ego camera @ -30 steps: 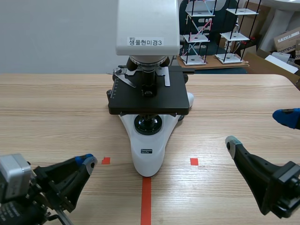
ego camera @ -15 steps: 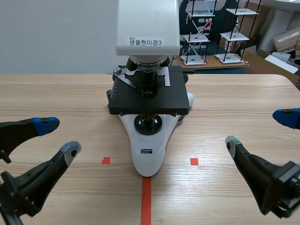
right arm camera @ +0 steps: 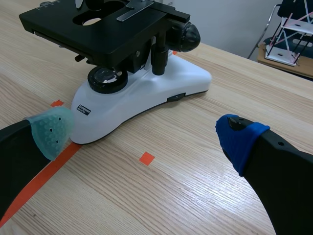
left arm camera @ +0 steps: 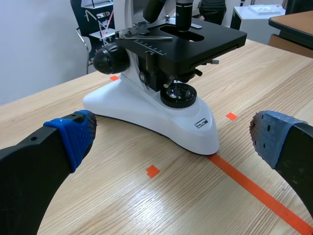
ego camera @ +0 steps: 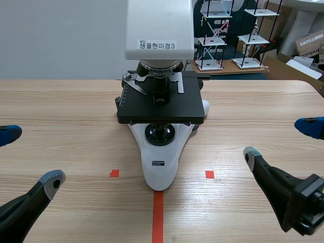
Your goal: Return to the home posture
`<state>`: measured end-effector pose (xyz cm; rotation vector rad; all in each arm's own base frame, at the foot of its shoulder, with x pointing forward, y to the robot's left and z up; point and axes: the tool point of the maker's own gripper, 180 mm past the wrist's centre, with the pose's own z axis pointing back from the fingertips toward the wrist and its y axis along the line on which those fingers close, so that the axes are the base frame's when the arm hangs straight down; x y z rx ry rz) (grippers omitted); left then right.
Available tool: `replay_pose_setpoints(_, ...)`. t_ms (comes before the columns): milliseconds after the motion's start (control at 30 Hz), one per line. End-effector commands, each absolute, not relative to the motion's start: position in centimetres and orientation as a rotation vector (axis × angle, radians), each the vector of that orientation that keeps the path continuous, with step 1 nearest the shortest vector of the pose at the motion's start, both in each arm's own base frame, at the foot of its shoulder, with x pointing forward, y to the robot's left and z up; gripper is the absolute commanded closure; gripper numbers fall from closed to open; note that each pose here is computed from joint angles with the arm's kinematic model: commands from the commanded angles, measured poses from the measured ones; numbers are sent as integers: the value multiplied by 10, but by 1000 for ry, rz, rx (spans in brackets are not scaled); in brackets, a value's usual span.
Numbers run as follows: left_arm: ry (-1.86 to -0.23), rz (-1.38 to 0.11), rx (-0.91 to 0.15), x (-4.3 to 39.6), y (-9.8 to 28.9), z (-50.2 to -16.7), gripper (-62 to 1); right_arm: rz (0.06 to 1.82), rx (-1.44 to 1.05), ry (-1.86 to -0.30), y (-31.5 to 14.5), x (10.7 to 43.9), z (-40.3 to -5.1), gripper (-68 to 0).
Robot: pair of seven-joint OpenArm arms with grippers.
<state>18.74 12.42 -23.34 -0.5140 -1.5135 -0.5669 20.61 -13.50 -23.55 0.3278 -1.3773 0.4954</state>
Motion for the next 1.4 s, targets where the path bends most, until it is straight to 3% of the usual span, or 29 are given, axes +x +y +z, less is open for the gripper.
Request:
replay_pose_setpoints(0,-1551,-567,-532,188,119,-221,-623,506,330,-1421,-135,211,-224,-640)
replay_pose_setpoints(133,-1541,-562,-526,186,119,-224,-623,505,330,-1422,-135,211,-223,-640)
replay_pose_setpoints(333,-1525,-557,-439,193,127,-231,-623,505,330,-1423,-135,211,-223,-640)
replay_pose_setpoints(1367,-1528,-555,-431,194,128,-231,-623,506,330,-1423,-135,211,-223,-640)
